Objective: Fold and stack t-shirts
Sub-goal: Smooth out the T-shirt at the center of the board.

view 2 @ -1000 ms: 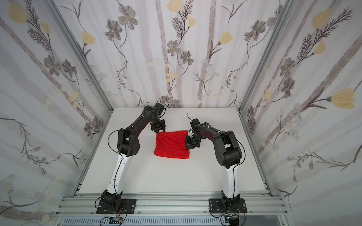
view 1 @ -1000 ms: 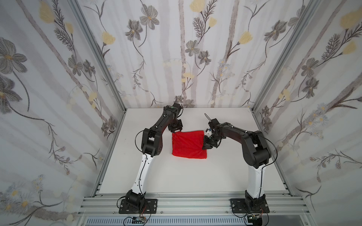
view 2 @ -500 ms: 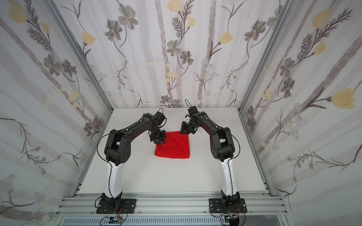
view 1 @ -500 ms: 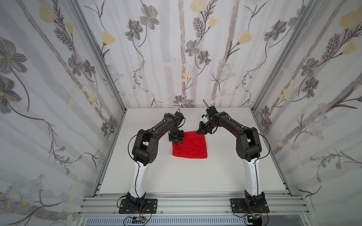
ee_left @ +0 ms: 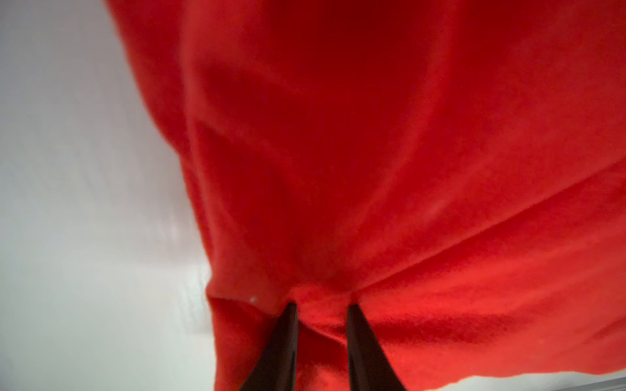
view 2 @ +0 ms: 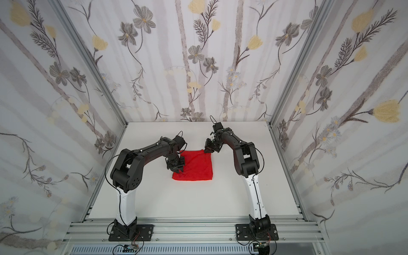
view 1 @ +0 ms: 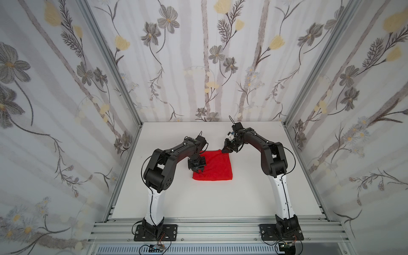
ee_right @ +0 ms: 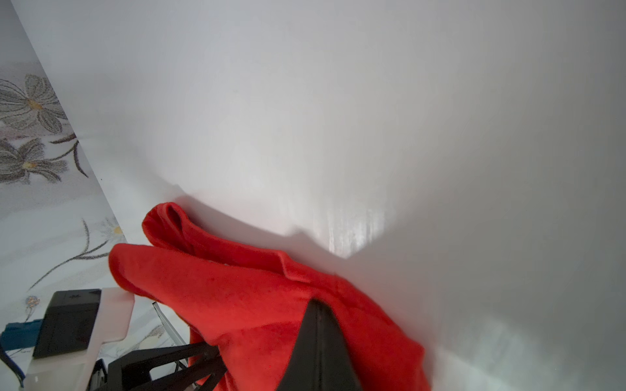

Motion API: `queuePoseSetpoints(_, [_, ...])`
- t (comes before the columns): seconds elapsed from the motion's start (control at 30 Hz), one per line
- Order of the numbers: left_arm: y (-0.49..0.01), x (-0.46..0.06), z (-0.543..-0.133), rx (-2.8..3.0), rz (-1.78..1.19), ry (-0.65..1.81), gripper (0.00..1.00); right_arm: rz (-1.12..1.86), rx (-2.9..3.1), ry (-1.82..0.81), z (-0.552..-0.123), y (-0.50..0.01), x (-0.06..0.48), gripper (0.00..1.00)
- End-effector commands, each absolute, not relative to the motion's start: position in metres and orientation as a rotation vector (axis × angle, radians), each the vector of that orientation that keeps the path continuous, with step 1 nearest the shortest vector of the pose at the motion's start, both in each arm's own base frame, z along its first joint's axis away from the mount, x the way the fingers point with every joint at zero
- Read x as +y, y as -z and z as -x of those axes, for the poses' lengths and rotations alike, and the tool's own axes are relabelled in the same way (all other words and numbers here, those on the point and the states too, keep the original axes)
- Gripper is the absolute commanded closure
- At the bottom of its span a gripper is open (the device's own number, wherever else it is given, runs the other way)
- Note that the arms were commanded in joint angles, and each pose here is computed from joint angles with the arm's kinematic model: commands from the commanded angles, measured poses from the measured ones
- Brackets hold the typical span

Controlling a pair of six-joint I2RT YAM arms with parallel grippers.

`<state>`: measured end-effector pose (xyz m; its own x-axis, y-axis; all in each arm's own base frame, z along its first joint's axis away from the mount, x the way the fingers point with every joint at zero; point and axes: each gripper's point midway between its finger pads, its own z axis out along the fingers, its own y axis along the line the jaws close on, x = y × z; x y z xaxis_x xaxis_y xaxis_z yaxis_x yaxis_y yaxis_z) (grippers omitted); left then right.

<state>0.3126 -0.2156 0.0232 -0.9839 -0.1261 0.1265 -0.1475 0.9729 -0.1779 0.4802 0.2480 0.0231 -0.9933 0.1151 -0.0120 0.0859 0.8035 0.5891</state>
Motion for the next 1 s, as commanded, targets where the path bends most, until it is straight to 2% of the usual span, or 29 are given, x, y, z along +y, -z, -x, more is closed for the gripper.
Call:
queuePoseSetpoints(0.0, [-0.020,-0.196,-0.293,-2.977,-0.238,-0.161,0.72,-0.185,2.963,-0.888,-0.479,-0.012,0.241,1.00])
queuePoseSetpoints(0.2, [-0.080,-0.211,-0.294,-3.040,-0.135,-0.285,0.62,-0.166,2.964,-0.884,-0.478,-0.015,0.240,1.00])
queuePoseSetpoints(0.3, [-0.090,-0.212,-0.283,-3.012,-0.105,-0.315,0.61,-0.159,2.969,-0.885,-0.476,-0.013,0.241,1.00])
queuePoseSetpoints(0.77, [0.013,-0.191,-0.248,-2.843,-0.099,-0.144,0.66,-0.134,2.960,-0.875,-0.473,-0.023,0.243,1.00])
queuePoseSetpoints(0.97, [0.011,-0.179,-0.234,-2.839,-0.116,-0.132,0.68,-0.078,2.901,-0.925,-0.474,-0.054,0.247,1.00])
